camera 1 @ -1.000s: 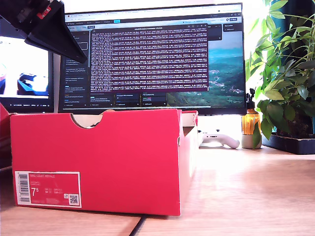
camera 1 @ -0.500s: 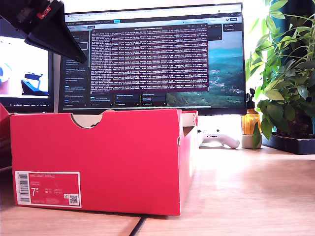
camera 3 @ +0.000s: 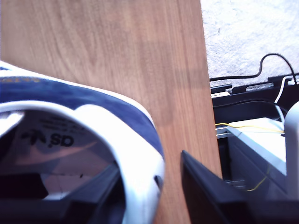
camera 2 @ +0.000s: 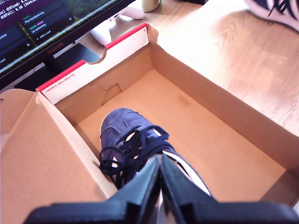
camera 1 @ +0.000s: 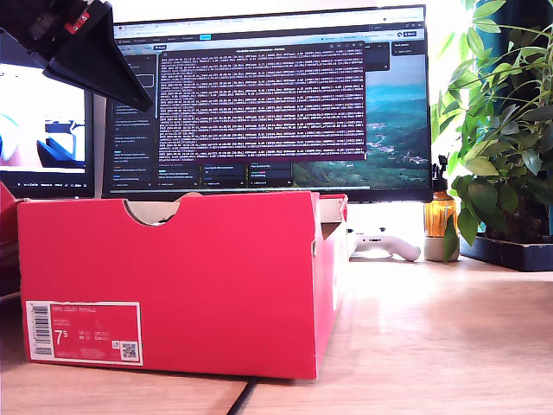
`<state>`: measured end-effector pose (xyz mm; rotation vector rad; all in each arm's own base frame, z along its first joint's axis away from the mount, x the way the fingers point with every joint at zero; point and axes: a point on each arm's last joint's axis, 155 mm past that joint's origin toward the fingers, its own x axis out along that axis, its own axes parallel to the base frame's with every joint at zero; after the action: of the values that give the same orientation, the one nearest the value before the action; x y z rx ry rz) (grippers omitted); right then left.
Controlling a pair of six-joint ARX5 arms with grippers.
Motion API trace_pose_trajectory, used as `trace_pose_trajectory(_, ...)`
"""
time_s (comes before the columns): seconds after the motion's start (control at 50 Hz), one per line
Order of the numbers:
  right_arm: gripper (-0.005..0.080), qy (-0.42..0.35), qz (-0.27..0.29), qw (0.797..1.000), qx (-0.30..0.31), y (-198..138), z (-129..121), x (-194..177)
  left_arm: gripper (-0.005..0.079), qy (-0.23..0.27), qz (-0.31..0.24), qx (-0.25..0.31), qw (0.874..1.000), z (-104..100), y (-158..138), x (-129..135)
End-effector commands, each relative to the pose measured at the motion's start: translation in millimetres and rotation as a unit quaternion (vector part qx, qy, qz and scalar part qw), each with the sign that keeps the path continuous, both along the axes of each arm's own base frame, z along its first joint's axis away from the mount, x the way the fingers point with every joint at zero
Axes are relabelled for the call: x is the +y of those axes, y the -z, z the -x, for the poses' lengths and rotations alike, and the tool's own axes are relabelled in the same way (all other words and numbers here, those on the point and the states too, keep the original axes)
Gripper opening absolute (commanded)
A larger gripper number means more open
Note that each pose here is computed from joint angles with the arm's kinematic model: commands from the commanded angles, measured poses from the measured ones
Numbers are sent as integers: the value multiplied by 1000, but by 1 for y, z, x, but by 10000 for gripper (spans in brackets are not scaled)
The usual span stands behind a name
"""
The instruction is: Pack the blue shoes by picking the first shoe and placing it inside the red shoebox, left side, then picking and rotating the second shoe and placing it in the shoebox
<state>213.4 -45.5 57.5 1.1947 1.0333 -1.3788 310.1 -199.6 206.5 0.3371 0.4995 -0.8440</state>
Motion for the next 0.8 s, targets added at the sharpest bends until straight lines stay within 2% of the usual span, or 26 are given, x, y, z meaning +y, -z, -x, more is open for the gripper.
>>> trace_pose_trajectory(0.0,-2,0,-2,999,46,14,23,1,-19,0,3,1,1000,0,0,0)
trace_pose_trajectory(0.2,-13,-76,14,995,61,12,24,-7,-19,0,3,1,1000,0,0,0)
trace_pose_trajectory(0.44,-13,-196,6,977,84,10,25,-7,-19,0,3,1,1000,0,0,0)
trace_pose_trajectory(0.46,-13,-244,4,966,88,9,23,-7,-19,0,3,1,1000,0,0,0)
trace_pose_trajectory(0.56,-13,-344,5,935,87,3,12,-8,-19,0,3,1,1000,0,0,0)
trace_pose_trajectory(0.58,-13,-380,3,921,88,0,10,-8,-19,0,3,1,1000,0,0,0)
trace_pose_trajectory(0.62,-13,-402,5,912,85,-4,5,-8,-19,0,3,1,1000,0,0,0)
trace_pose_trajectory(0.78,-13,-526,25,847,70,-26,-20,-7,-19,0,3,1,1000,0,0,0)
